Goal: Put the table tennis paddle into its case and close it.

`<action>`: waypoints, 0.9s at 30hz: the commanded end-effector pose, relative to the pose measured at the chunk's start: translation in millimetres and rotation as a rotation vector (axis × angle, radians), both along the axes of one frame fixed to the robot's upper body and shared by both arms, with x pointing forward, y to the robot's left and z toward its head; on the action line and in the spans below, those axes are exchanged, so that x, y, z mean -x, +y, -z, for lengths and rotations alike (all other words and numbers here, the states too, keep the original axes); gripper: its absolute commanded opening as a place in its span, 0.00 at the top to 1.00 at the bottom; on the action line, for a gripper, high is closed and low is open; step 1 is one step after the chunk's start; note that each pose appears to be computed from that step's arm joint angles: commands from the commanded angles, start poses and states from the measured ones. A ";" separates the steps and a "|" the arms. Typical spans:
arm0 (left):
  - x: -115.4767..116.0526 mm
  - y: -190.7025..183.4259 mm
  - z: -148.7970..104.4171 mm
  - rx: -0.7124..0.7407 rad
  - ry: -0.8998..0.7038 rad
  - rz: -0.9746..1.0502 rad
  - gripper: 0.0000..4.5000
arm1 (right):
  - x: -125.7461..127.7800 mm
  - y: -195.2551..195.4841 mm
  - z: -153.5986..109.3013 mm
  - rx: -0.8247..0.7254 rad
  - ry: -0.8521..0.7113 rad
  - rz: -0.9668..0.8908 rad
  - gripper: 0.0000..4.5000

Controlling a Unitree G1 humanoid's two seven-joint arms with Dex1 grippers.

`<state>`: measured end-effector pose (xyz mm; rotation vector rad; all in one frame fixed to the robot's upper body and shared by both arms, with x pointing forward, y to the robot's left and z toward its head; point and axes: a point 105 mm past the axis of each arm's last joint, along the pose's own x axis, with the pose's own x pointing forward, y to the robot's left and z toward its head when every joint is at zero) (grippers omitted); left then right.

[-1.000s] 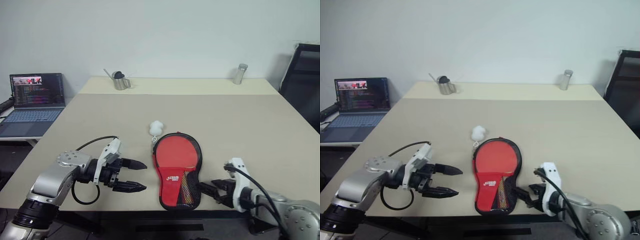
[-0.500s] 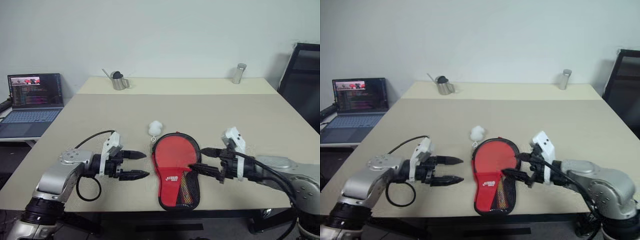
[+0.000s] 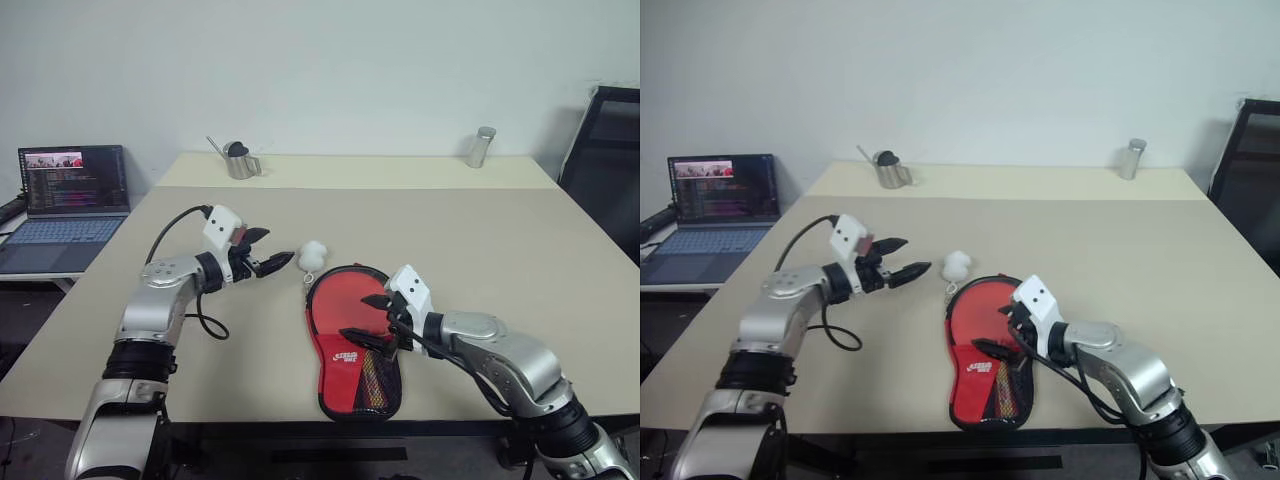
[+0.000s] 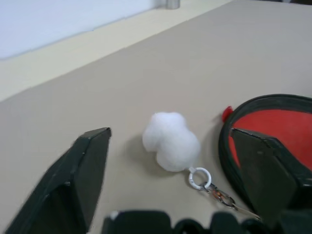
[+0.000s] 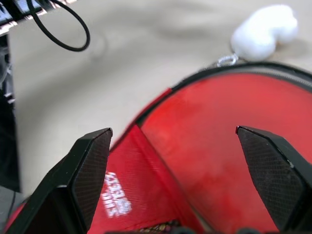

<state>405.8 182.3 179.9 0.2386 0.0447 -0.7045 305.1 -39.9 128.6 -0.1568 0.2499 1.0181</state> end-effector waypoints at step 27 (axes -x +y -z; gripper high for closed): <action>-51.8 -53.4 57.5 -0.120 0.319 -0.153 0.08 | -8.3 18.2 -12.9 -0.005 -0.115 0.054 0.00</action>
